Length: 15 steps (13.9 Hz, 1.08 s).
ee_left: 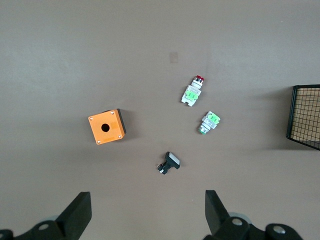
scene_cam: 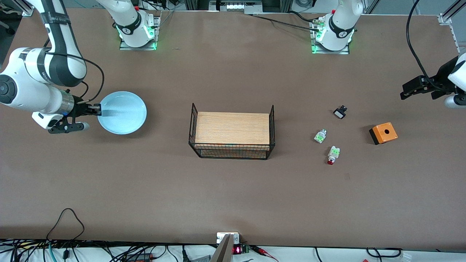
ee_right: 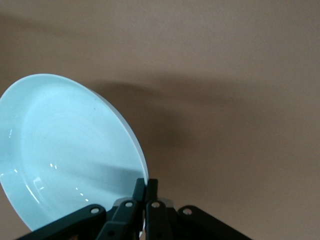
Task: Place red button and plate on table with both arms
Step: 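Lower the plate onto the table and open the right gripper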
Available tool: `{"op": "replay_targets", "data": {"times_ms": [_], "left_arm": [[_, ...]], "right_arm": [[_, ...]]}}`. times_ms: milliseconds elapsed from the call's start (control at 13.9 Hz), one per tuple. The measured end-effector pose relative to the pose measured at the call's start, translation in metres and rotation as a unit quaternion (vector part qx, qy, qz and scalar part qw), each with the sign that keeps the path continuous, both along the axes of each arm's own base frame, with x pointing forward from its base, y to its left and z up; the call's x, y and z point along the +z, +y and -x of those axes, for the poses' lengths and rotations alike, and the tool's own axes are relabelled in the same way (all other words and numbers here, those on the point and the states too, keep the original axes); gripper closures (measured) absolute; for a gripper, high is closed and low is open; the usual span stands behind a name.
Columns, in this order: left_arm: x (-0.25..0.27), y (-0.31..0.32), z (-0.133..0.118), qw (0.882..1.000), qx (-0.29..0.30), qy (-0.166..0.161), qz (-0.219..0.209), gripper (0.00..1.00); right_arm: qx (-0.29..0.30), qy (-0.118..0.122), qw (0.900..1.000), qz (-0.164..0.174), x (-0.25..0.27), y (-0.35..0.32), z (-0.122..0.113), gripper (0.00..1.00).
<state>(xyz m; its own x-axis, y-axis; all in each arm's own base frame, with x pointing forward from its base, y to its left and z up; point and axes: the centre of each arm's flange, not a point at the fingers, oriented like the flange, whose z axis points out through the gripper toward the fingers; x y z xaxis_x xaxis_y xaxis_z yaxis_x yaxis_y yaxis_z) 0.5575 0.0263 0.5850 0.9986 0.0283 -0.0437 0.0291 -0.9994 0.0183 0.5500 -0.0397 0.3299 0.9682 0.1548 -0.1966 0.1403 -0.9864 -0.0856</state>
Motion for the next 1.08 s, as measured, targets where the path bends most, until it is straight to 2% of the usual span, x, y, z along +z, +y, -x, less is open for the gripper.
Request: {"op": "replay_targets", "data": {"times_ms": [287,575,646,790,934,1077], "left_arm": [[0.0,-0.024,-0.001,1.0,-0.019,0.0,0.0,0.0],[0.0,-0.029,0.0,1.0,-0.02,0.001,0.0,0.0],[0.0,-0.028,0.0,1.0,-0.019,0.001,0.0,0.0],[-0.001,-0.028,0.0,1.0,-0.02,0.001,0.0,0.0],[-0.001,-0.029,0.0,1.0,-0.02,0.001,0.0,0.0],[-0.001,-0.029,-0.001,1.0,-0.019,0.001,0.0,0.0]], "right_arm": [[0.051,-0.016,0.999,-0.01,-0.052,-0.029,0.018,0.97],[0.058,-0.02,0.998,-0.006,-0.109,-0.042,0.03,0.97],[0.055,-0.019,0.998,-0.005,-0.117,-0.043,0.031,0.92],[0.039,-0.023,0.999,-0.004,-0.11,-0.044,0.025,0.73],[-0.016,-0.007,1.0,0.001,-0.074,-0.032,0.009,0.53],[-0.071,0.01,0.997,0.01,-0.016,-0.006,-0.014,0.32]]}}
